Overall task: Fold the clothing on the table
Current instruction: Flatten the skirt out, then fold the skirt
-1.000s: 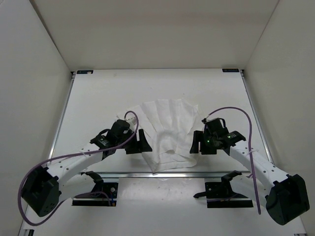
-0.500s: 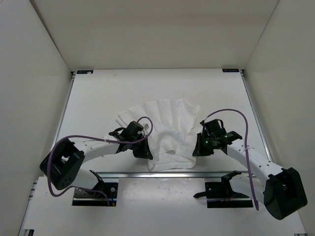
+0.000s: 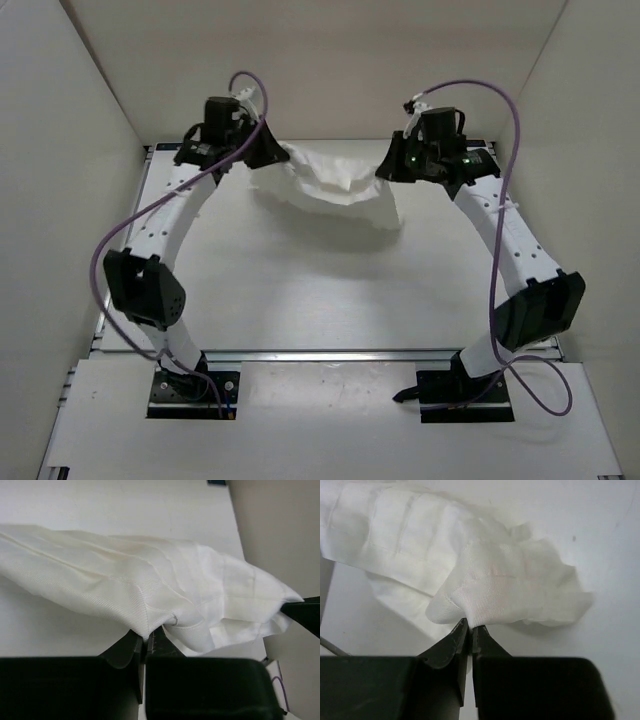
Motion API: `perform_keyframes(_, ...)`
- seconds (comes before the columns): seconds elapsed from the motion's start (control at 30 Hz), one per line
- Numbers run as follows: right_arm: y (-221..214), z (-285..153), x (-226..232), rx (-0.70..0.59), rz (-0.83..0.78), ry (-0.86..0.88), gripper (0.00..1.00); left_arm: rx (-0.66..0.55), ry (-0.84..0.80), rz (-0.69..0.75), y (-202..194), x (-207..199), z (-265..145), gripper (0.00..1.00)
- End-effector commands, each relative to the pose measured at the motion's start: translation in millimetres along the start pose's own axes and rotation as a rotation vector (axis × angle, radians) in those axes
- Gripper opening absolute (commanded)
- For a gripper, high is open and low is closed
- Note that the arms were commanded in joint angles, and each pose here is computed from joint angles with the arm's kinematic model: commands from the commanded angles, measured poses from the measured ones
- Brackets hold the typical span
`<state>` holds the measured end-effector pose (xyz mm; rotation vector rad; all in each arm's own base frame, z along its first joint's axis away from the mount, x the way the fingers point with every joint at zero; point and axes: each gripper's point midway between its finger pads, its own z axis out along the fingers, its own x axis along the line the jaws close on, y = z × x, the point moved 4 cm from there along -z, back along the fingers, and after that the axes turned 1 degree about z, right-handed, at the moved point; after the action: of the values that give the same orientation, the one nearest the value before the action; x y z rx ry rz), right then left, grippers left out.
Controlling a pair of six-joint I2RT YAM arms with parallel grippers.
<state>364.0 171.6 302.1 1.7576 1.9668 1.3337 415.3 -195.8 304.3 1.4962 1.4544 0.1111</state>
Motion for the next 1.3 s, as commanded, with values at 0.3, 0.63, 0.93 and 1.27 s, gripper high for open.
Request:
perform_keyframes(0.3, -169, 3, -72, 0.274, 0.153, 0.002, 0.08, 0.296, 0.109, -0.160, -208, 83, -48, 0.10)
perform_keyframes(0.63, -218, 3, -82, 0.302, 0.196, -0.062, 0.52, 0.420, 0.162, -0.199, -293, 93, -54, 0.80)
perform_keyframes(0.93, -238, 18, -95, 0.314, 0.246, -0.117, 0.51, 0.361, 0.270, -0.220, -309, 114, -46, 0.68)
perform_keyframes(1.27, -260, 37, -106, 0.365, 0.266, -0.169, 0.49, 0.326, 0.279, -0.241, -304, 112, -21, 0.60)
